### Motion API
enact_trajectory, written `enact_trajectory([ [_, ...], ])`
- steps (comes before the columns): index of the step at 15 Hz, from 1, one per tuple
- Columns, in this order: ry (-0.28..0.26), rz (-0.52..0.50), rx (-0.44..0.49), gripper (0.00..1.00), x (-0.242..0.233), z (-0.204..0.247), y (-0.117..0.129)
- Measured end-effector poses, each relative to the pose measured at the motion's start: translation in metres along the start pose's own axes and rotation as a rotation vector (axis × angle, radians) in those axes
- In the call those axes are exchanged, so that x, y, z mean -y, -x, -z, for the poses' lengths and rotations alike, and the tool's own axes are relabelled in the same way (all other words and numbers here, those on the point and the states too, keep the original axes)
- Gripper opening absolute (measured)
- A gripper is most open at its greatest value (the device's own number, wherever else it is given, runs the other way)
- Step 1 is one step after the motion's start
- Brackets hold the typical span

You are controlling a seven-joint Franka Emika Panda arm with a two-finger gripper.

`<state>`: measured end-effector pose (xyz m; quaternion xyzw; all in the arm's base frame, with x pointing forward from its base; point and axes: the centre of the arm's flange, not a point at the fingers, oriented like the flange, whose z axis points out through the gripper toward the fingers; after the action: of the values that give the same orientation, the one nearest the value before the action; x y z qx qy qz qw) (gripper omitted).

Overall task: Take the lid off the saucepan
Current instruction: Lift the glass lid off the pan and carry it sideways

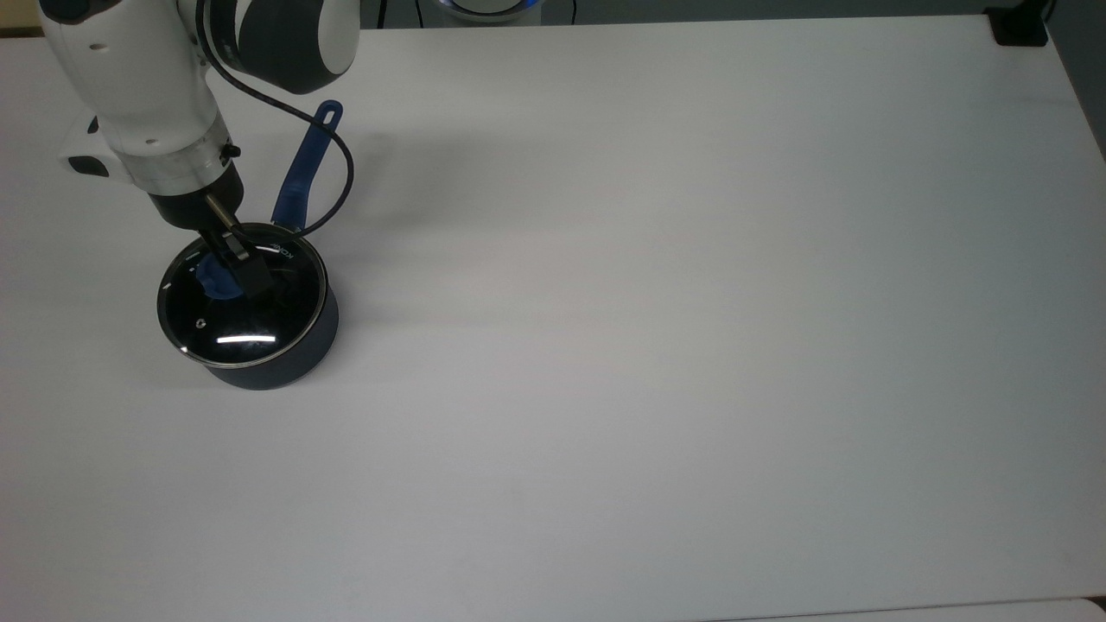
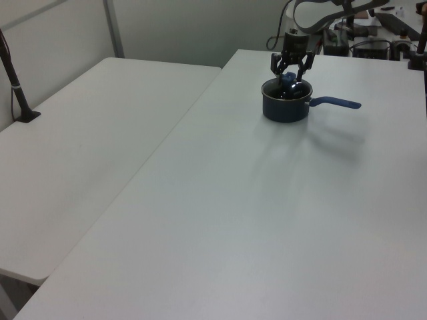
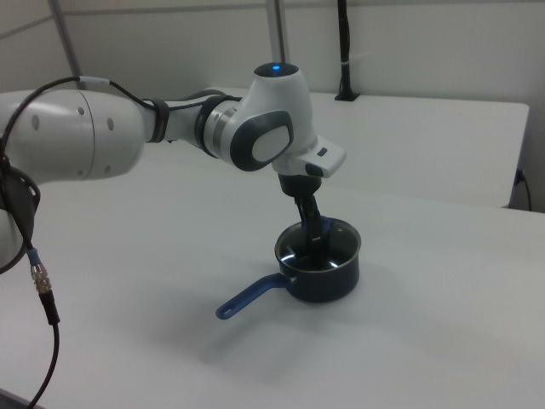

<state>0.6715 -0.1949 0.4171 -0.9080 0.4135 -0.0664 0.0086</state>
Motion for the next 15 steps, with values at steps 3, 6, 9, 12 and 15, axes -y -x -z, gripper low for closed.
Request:
enact_trajectory([
  [3,-0.005,-0.008,-0.008,0.80,-0.003,0.006,-0.002],
  [6,-0.006,-0.013,-0.009,0.78,-0.004,0.007,-0.003],
  [9,-0.008,-0.014,-0.011,0.70,-0.003,0.008,-0.004],
  [12,-0.010,-0.015,-0.015,0.66,-0.004,0.011,-0.005],
  [15,-0.020,-0.025,-0.031,0.66,-0.010,0.025,-0.008],
])
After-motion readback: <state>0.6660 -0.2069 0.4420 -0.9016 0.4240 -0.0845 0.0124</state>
